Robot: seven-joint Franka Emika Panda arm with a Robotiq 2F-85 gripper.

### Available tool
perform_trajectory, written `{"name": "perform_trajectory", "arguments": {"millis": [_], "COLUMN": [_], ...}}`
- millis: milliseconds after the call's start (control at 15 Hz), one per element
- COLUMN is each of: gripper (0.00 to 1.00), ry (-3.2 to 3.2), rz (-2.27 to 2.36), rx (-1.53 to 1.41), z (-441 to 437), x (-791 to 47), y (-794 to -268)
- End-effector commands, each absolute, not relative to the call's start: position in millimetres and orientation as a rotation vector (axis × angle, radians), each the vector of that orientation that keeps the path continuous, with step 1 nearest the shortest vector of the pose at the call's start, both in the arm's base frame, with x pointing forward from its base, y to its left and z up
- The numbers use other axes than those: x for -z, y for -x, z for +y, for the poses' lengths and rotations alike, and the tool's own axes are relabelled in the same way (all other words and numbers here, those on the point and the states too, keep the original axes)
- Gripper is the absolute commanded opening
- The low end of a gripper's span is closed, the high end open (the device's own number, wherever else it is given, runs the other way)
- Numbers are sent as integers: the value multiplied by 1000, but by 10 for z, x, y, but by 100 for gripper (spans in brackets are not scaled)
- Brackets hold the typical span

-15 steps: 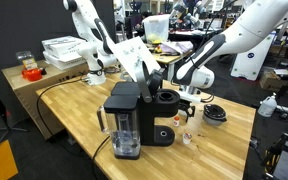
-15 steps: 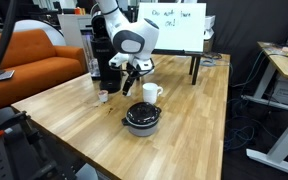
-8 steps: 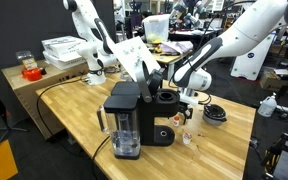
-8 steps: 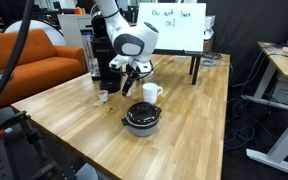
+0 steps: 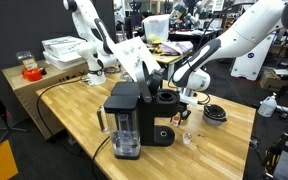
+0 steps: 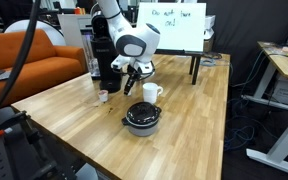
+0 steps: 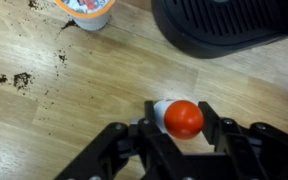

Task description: Get the small orange and white bottle near the coffee maker and put it in the white mug

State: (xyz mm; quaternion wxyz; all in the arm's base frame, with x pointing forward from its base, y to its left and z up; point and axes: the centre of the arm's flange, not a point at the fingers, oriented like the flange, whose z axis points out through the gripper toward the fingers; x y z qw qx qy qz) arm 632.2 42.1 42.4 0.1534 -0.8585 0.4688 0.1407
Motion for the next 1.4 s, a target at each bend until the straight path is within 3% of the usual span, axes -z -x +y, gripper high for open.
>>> {"name": "perform_trajectory", "arguments": {"millis": [0, 67, 600, 1333], "gripper": [18, 12, 12, 12], "ry": [2444, 2444, 2480, 2588], "rz": [1312, 1311, 1307, 1328], "rx": [-435, -436, -380, -129], "z": [361, 353, 328, -56], "x": [-426, -441, -808, -1989], "y": [-6382, -6387, -6353, -6462]}}
